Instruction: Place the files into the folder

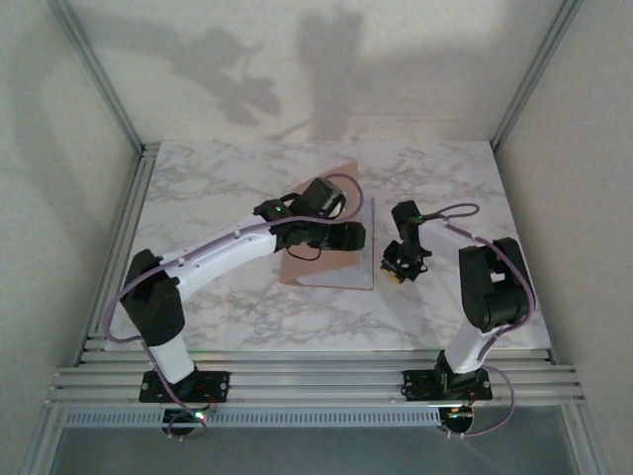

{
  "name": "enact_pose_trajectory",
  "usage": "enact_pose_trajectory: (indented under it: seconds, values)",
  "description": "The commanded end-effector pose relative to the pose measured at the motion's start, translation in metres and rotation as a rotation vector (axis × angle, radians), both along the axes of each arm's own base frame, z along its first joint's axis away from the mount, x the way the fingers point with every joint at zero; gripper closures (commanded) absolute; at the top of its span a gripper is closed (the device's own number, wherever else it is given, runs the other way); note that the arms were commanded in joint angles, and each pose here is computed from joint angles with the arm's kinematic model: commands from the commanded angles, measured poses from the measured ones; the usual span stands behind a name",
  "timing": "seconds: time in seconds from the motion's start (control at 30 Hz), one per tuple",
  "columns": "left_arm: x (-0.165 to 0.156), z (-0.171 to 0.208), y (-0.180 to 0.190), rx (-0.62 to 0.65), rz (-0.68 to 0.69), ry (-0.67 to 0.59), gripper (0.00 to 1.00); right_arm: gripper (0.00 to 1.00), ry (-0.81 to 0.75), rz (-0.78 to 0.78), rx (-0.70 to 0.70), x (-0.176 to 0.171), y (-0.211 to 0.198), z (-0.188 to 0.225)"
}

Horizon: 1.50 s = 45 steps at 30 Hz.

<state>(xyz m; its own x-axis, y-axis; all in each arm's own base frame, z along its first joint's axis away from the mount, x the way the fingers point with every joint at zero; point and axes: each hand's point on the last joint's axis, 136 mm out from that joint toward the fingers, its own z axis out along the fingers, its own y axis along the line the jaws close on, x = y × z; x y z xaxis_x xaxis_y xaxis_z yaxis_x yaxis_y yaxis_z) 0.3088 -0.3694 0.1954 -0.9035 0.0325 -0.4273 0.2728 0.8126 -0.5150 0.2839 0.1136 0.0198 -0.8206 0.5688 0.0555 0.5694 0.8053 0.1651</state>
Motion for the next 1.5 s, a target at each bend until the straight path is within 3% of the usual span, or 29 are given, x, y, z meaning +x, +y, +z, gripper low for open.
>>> enact_pose_trajectory:
  seconds: [0.0, 0.07, 0.17, 0.23, 0.27, 0.3, 0.33, 0.47, 0.57, 0.73, 0.87, 1.07, 1.47]
  values:
    - [0.015, 0.040, -0.022, -0.139, 0.021, -0.051, 0.09, 0.71, -0.017, -0.044, -0.185, -0.017, -0.039, 0.024]
    - [0.022, 0.044, -0.014, -0.130, 0.059, -0.071, 0.00, 0.67, -0.053, -0.051, -0.231, -0.020, -0.050, 0.042]
    - [0.035, 0.045, 0.012, -0.104, 0.151, -0.087, 0.01, 0.57, -0.123, -0.045, -0.246, -0.022, -0.057, 0.068]
    - [0.045, 0.046, 0.037, -0.090, 0.231, -0.101, 0.00, 0.46, -0.196, -0.021, -0.225, -0.021, -0.055, 0.088]
    - [0.049, 0.049, 0.049, -0.092, 0.265, -0.112, 0.00, 0.31, -0.238, 0.000, -0.196, -0.020, -0.051, 0.097]
    - [0.052, 0.049, 0.061, -0.086, 0.296, -0.120, 0.00, 0.04, -0.277, 0.020, -0.168, -0.018, -0.047, 0.104]
    - [0.056, 0.050, 0.075, -0.073, 0.337, -0.132, 0.00, 0.01, -0.321, 0.045, -0.124, -0.017, -0.040, 0.112]
    - [0.066, 0.046, 0.140, 0.039, 0.523, -0.175, 0.00, 0.01, -0.473, 0.116, -0.004, -0.017, -0.023, 0.142]
    - [0.066, 0.047, 0.183, 0.083, 0.641, -0.215, 0.01, 0.01, -0.581, 0.135, -0.003, -0.019, -0.026, 0.168]
    - [0.059, 0.035, 0.243, 0.186, 0.803, -0.247, 0.00, 0.01, -0.631, 0.048, -0.256, -0.022, -0.075, 0.190]
    - [0.048, 0.040, 0.281, 0.278, 0.937, -0.335, 0.00, 0.01, -0.841, 0.076, -0.423, 0.000, -0.096, 0.200]
    - [0.029, 0.040, 0.322, 0.345, 1.082, -0.464, 0.00, 0.01, -0.963, 0.153, -0.680, 0.021, -0.120, 0.165]
    - [0.004, 0.030, 0.349, 0.375, 1.105, -0.590, 0.00, 0.01, -0.947, 0.305, -0.642, 0.072, -0.112, 0.085]
